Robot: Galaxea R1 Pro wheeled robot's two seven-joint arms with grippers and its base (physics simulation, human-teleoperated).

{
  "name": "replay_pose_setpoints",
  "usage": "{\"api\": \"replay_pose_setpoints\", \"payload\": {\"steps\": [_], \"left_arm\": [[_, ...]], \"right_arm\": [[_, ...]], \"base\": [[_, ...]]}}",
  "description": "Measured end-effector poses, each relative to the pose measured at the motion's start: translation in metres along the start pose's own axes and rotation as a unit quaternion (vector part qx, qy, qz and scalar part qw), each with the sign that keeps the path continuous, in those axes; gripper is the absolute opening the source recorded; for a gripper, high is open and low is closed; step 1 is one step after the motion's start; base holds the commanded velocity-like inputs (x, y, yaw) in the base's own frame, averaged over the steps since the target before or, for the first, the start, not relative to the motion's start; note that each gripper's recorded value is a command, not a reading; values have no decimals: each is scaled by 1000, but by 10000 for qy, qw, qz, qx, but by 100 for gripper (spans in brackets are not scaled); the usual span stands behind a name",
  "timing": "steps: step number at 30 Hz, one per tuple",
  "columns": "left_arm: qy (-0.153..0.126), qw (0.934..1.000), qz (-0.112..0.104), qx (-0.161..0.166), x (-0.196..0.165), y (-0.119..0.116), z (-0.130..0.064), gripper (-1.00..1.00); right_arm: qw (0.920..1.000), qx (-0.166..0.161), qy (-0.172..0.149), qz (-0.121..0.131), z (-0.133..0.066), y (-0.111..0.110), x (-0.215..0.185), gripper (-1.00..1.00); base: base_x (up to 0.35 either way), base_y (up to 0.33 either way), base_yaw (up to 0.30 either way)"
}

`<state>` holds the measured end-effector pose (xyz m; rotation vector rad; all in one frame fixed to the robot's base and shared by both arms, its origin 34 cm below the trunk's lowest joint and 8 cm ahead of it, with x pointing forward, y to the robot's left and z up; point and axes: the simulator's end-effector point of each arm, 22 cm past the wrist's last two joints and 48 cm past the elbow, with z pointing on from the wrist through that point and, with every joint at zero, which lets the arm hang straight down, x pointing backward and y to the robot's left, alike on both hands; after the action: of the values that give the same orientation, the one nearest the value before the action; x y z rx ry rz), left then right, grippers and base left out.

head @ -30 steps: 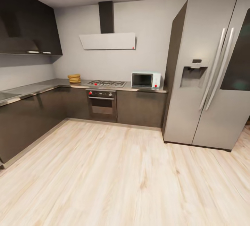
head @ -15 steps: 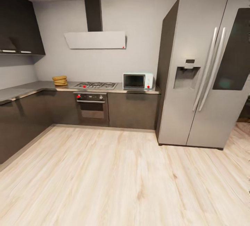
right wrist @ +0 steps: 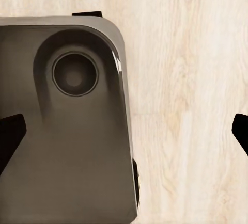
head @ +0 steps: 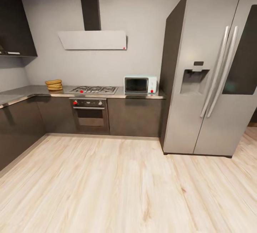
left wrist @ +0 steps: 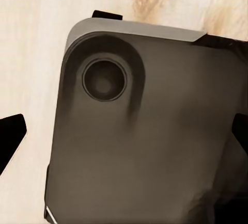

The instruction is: In the kitchen, take the popcorn bag from the countertop, put it into the microwave, and heat it until the popcorn is cooked so the cooked popcorn ends up inside the bag.

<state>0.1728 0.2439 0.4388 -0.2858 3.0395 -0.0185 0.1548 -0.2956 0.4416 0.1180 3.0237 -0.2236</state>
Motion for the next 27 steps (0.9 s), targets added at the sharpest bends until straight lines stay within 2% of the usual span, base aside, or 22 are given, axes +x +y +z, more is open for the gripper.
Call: {"api": "replay_pose_setpoints", "payload": {"steps": [20,27], "left_arm": [[5,10000,0,-1,1,0,0,100],[4,10000,-2,0,0,-1,0,100]], "right_arm": [[10000,-2,6,-16,0,0,1,100],[10000,-8,6,-12,0,1,1,100]], "base": [[321,113,0],[324,27,0]]}}
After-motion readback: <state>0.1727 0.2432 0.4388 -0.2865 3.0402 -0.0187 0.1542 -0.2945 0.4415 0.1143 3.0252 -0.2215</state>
